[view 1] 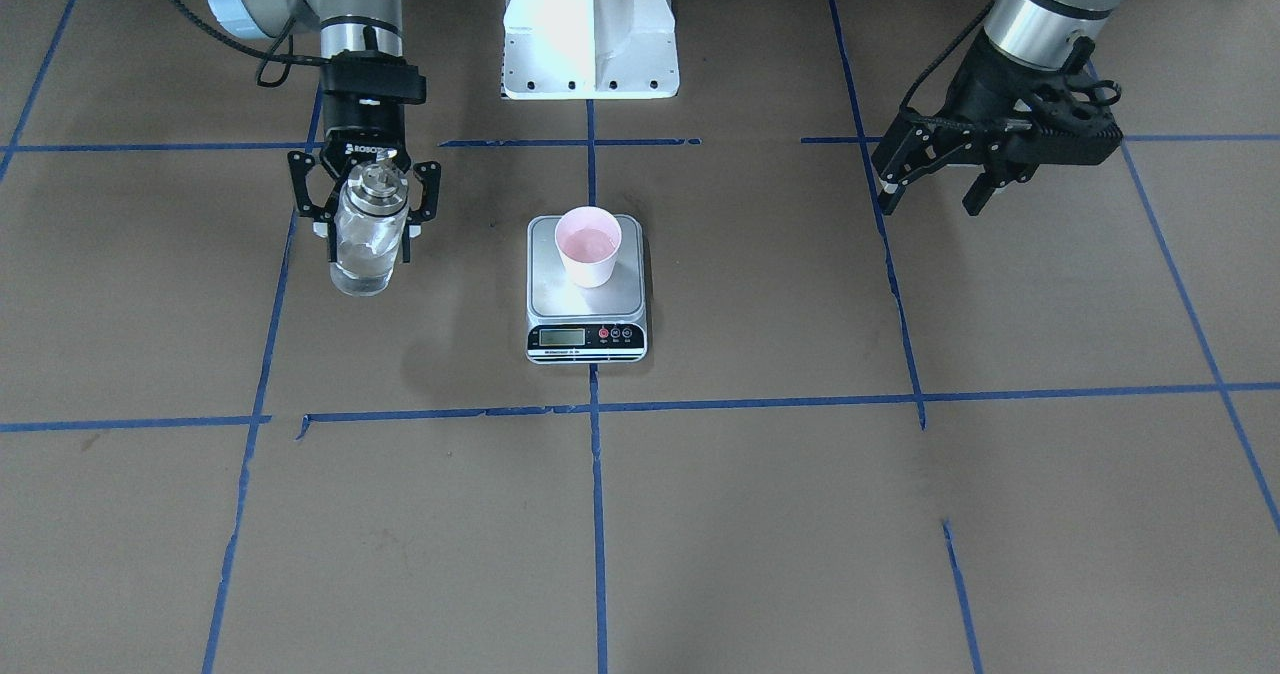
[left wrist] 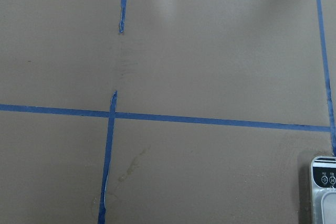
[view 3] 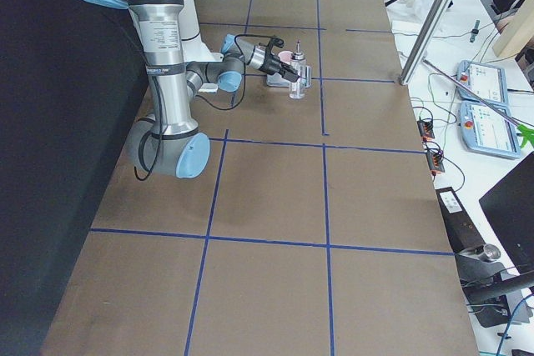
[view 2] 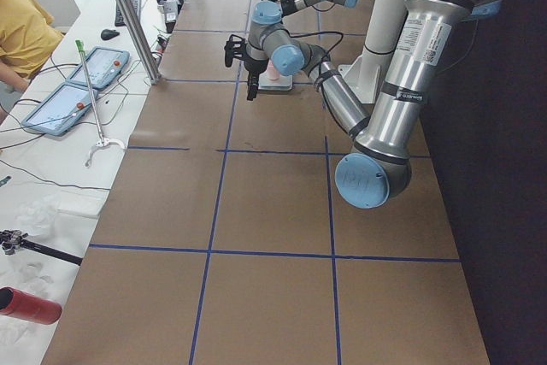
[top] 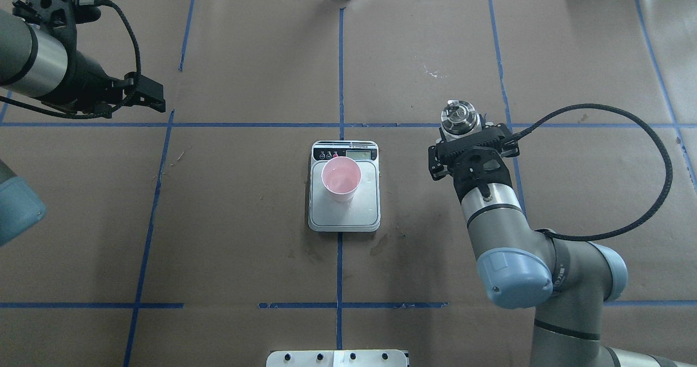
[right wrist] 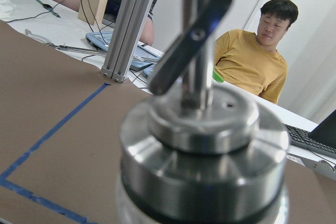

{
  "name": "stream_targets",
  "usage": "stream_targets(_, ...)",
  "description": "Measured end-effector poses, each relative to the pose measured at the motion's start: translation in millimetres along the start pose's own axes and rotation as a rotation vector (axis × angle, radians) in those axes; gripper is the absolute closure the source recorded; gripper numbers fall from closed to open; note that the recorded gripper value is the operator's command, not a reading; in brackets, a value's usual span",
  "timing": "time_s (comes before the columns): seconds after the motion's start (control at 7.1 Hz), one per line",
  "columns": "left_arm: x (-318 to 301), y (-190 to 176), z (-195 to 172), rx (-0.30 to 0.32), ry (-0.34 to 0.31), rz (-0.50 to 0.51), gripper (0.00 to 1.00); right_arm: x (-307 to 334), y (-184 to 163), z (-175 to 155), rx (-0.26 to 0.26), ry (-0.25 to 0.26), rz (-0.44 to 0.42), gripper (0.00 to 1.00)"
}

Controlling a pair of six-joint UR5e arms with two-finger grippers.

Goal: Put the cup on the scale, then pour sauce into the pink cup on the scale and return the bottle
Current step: 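Lift the bottle with the right gripper and carry it toward the scale, then tilt the bottle spout over the pink cup with the right gripper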

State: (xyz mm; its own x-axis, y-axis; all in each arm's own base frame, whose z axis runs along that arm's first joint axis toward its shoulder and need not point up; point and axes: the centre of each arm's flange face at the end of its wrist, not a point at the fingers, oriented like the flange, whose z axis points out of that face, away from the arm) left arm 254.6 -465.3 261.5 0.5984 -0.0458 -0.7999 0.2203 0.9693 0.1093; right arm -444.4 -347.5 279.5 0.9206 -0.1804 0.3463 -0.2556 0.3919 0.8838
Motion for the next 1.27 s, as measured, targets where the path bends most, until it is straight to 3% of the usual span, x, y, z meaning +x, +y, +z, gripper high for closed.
stream_targets(0.28,0,0,2,-0.002,-0.001,0.0,0.0,-27,-22,-13,0.013,-0.037,-0.027,1.0)
stream_targets(0.56,1,0,2,-0.003,-0.001,0.0,0.0,-34,-26,-16,0.029,-0.032,-0.079,1.0)
stream_targets(0.99,1,0,2,-0.002,0.0,0.0,0.0,-41,-16,-8,0.01,0.013,-0.372,1.0)
stream_targets(1.27,1,0,2,-0.002,-0.001,0.0,0.0,-51,-23,-4,-0.027,0.074,-0.665,1.0)
